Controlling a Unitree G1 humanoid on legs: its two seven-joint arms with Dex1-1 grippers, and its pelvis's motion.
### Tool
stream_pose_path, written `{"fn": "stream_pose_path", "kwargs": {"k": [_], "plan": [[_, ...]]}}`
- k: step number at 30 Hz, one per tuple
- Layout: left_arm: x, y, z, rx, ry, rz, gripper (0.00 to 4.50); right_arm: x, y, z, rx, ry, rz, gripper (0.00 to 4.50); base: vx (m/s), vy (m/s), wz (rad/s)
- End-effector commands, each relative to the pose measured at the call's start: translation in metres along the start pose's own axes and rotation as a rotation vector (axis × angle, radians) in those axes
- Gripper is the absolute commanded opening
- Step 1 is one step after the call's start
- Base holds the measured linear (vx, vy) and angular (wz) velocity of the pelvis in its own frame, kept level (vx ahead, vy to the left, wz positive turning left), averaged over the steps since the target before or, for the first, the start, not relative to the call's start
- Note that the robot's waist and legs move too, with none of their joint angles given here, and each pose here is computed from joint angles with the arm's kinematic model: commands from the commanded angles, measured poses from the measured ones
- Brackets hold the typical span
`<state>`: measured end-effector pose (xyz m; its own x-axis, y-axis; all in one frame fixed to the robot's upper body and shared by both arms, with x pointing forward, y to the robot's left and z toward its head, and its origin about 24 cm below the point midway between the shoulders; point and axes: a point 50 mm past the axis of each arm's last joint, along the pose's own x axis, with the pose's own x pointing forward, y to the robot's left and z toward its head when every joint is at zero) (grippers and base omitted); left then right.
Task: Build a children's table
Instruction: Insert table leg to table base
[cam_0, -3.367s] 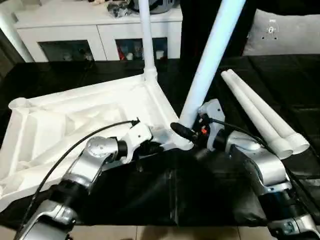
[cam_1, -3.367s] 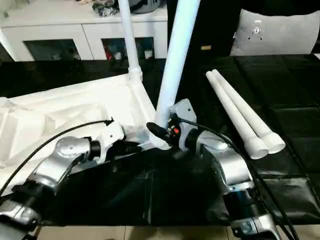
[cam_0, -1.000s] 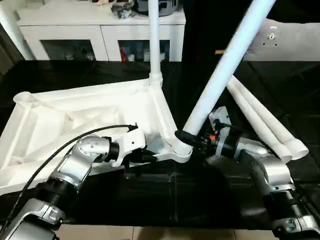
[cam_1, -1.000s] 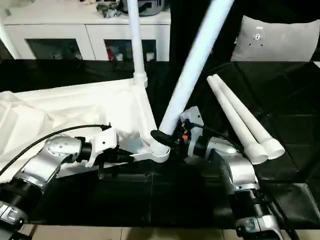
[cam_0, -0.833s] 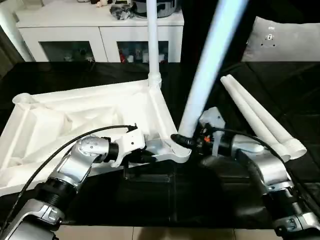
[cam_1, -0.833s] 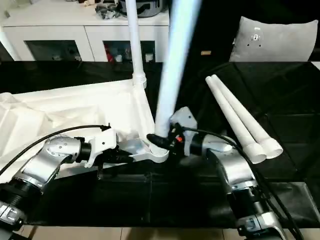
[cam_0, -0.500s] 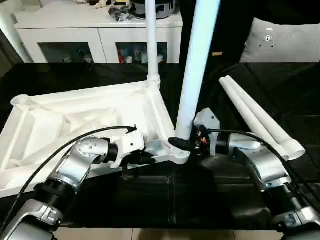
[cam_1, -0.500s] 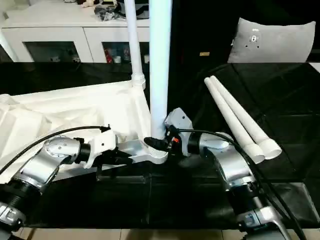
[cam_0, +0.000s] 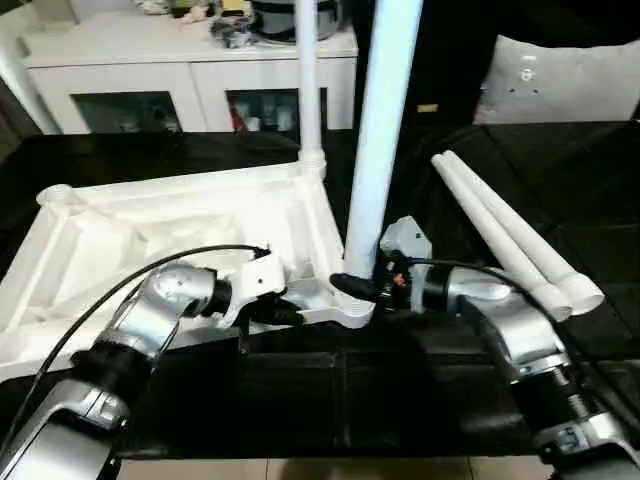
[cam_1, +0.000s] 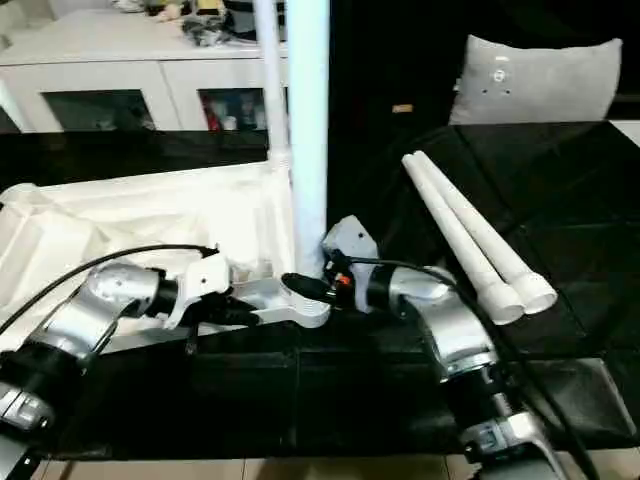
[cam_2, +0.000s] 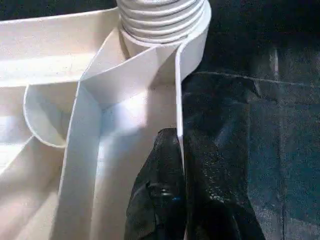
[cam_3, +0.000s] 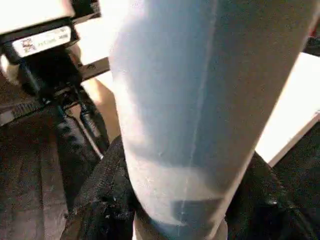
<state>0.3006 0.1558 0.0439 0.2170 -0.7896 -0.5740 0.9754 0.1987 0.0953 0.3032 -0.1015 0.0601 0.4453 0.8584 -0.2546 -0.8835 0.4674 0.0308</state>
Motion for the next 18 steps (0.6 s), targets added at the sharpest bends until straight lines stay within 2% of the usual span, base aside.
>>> {"fn": "stream_pose_path", "kwargs": {"k": [1, 4, 5, 6, 8, 10, 13, 18], "plan": [[0.005, -0.009, 0.004, -0.043, -0.038, 0.050, 0.00, 0.008, 0.007, -0.051, 0.144, 0.199, -0.097, 1.89, 0.000, 0.000, 0.00], [0.011, -0.026, 0.009, -0.072, -0.046, 0.099, 0.00, 0.015, 0.001, -0.051, 0.171, 0.202, -0.205, 1.88, 0.000, 0.000, 0.00], [0.011, -0.026, 0.009, -0.072, -0.046, 0.099, 0.00, 0.015, 0.001, -0.051, 0.171, 0.202, -0.205, 1.88, 0.000, 0.000, 0.00], [0.016, -0.036, 0.018, -0.081, -0.071, 0.117, 0.00, 0.020, -0.003, -0.050, 0.188, 0.197, -0.259, 1.88, 0.000, 0.000, 0.00], [0.018, -0.039, 0.023, -0.088, -0.086, 0.123, 0.00, 0.022, -0.005, -0.049, 0.194, 0.193, -0.280, 1.88, 0.000, 0.000, 0.00], [0.024, -0.047, 0.035, -0.094, -0.126, 0.129, 0.00, 0.028, -0.005, -0.044, 0.197, 0.169, -0.283, 1.88, 0.000, 0.000, 0.00], [0.028, -0.051, 0.038, -0.113, -0.107, 0.168, 0.00, 0.036, -0.001, -0.038, 0.195, 0.145, -0.249, 1.88, 0.000, 0.000, 0.00], [0.027, -0.050, 0.036, -0.128, -0.070, 0.216, 0.00, 0.038, 0.003, -0.040, 0.183, 0.152, -0.227, 1.88, 0.000, 0.000, 0.00]]}}
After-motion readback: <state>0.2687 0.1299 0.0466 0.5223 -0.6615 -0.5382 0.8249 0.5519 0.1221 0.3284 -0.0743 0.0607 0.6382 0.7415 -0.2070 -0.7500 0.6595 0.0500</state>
